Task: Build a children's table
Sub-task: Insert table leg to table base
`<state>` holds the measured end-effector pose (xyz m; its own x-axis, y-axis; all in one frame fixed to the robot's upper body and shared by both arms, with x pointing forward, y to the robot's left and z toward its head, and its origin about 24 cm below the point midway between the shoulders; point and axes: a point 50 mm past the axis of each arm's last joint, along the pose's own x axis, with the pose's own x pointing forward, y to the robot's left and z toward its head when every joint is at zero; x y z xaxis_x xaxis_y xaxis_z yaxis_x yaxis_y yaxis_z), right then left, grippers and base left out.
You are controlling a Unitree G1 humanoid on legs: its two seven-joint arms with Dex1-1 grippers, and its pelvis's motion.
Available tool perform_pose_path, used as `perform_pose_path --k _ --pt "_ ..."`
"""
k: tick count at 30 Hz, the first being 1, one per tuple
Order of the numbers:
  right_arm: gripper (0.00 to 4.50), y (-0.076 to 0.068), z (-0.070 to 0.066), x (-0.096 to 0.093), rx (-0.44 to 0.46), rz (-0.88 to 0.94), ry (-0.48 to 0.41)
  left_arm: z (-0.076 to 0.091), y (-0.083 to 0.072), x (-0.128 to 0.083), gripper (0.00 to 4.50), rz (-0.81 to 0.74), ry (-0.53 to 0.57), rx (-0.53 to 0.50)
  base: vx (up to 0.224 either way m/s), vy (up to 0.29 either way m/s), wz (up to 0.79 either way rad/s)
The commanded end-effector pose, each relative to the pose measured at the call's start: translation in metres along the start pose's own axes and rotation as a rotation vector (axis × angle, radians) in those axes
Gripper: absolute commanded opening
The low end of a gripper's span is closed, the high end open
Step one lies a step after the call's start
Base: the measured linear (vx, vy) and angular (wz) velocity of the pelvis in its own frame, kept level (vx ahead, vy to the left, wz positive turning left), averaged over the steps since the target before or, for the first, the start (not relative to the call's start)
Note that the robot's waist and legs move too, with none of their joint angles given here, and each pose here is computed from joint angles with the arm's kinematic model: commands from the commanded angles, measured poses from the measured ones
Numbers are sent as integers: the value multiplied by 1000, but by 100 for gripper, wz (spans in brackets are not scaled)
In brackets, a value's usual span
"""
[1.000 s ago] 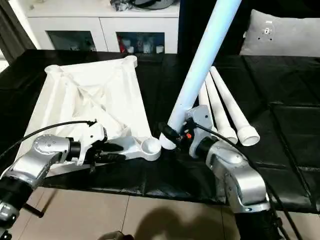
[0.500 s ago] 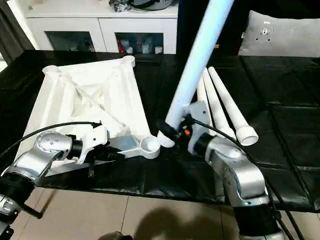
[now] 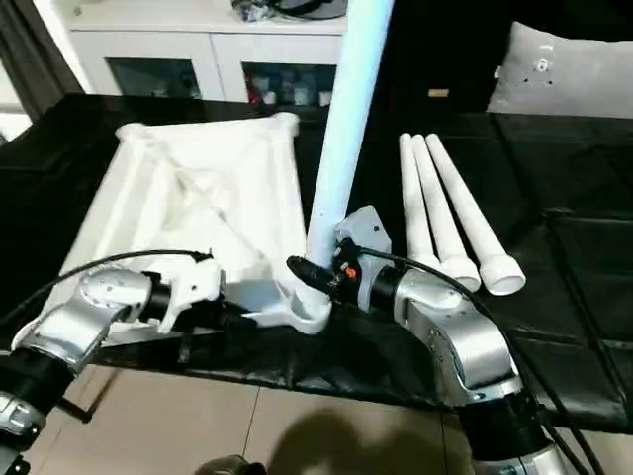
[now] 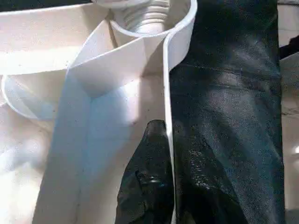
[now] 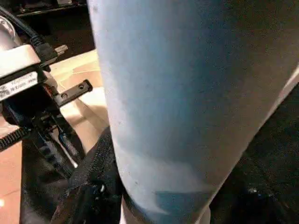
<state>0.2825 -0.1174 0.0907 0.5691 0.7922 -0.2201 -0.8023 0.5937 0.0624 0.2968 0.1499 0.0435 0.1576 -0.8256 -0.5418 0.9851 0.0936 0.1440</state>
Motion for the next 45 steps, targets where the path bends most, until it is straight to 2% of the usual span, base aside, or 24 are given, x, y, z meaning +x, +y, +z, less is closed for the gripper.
perform_pose_path --k 1,2,4,6,10,14,16,18,21,24,27,34,37,45 --pt "191 3 4 0 -16 8 -8 -2 3 1 0 78 -27 -18 0 0 0" --pt "191 3 4 -1 -14 8 -8 -2 3 0 0 76 -38 -39 0 0 0" --pt "191 4 2 -2 -13 2 -7 -3 0 -4 45 34 -62 -92 0 0 0" --pt "191 3 2 -2 -12 -5 -8 -2 -1 -5 45 36 -69 -94 0 0 0" --pt "191 3 2 -3 -9 -11 -9 -3 -1 -4 87 50 -64 -85 0 0 0" --pt "191 2 0 -2 -7 -20 -7 -6 -5 -2 87 25 -47 -85 0 0 0" --pt "191 2 0 -2 -6 -22 -7 -6 -6 -2 52 24 -44 -91 0 0 0" --pt "191 3 0 -2 -4 -23 -8 -8 -6 -2 49 31 -29 -92 0 0 0" --pt "191 3 0 -2 -2 -21 -8 -10 -5 -3 17 36 -13 -88 0 0 0" --pt "191 6 0 1 -7 1 9 -10 -5 -3 2 37 -5 -74 0 0 0" --pt "191 8 0 4 -24 32 34 -7 -6 -2 2 35 -18 -65 0 0 0" --pt "191 4 -6 11 39 73 71 -6 -11 3 0 -34 26 12 0 0 0" --pt "191 3 -8 12 37 85 90 -5 -11 5 0 -46 30 25 0 0 0" --pt "191 3 -18 15 48 138 171 6 -12 10 0 -129 -1 67 0 0 0"
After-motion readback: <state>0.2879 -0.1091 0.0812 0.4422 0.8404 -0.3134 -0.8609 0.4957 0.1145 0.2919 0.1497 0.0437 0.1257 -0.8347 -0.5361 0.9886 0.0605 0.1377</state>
